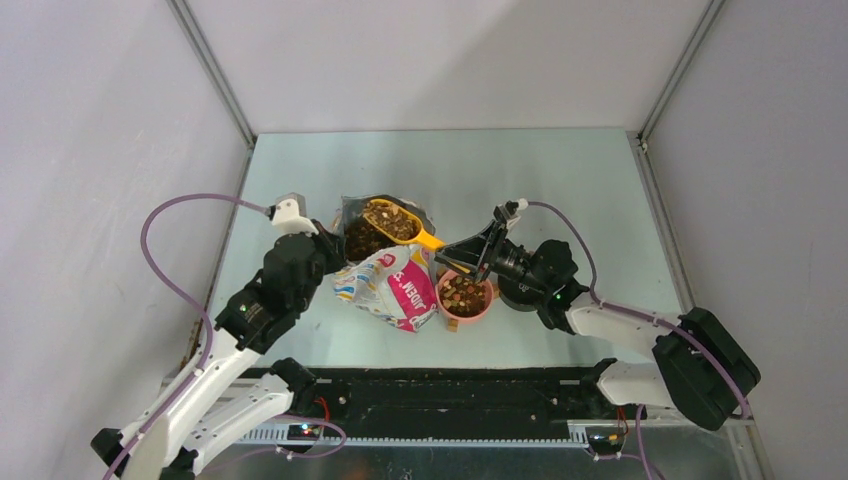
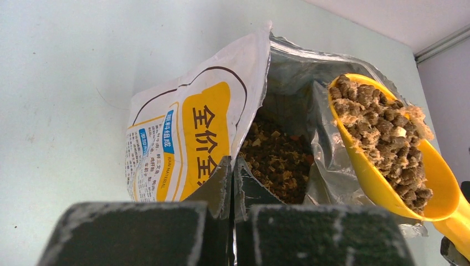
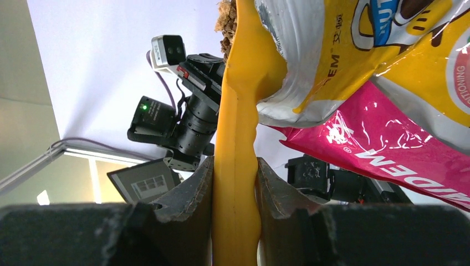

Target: Serve the pet food

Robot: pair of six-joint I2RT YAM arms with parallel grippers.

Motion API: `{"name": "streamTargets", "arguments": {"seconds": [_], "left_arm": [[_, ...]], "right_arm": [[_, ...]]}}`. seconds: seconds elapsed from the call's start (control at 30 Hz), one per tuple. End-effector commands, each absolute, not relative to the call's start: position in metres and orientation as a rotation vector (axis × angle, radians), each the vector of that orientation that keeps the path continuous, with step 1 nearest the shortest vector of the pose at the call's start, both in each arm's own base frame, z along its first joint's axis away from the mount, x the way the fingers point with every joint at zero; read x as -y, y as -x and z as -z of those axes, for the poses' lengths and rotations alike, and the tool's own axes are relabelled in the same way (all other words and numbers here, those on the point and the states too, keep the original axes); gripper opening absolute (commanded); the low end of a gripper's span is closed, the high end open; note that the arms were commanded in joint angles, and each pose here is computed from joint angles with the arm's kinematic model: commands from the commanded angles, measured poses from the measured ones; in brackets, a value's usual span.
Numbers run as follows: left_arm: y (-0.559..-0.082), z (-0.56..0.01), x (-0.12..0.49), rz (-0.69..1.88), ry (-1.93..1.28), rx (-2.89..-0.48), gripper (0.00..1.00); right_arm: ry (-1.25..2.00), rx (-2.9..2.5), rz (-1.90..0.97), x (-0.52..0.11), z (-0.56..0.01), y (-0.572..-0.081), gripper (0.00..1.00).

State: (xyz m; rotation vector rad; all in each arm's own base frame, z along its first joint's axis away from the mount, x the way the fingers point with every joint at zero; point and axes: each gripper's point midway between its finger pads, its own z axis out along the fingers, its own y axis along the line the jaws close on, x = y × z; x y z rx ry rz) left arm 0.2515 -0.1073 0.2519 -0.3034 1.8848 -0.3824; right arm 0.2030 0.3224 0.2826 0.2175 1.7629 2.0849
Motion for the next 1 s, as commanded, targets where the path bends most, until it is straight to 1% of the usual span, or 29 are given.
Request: {"name": "streamTargets", "arguments": {"seconds": [0.0, 0.17, 0.57, 0.97], "left_arm": [[-0.25, -0.252, 0.105, 0.381, 0.295, -1.875, 0.0], [-0.251, -0.256, 0.108, 0.397, 0.289, -1.866, 0.0], [-0.25, -0.261, 0.11, 0.416, 0.284, -1.854, 0.0], [-0.251, -0.264, 0.113, 0.439, 0.28, -1.845, 0.0]], "right_arm": [[-0.203, -1.668, -2.077, -0.317, -0.313, -0.204, 0.0], [-0.218, -1.701, -2.045, -0.316, -0.313, -0.205, 0.0], [-0.136, -1.645, -2.038, -0.307, -0.34, -0.19, 0.0], [-0.127, -1.588, -2.013, -0.291, -0.359, -0.179, 0.0]]}}
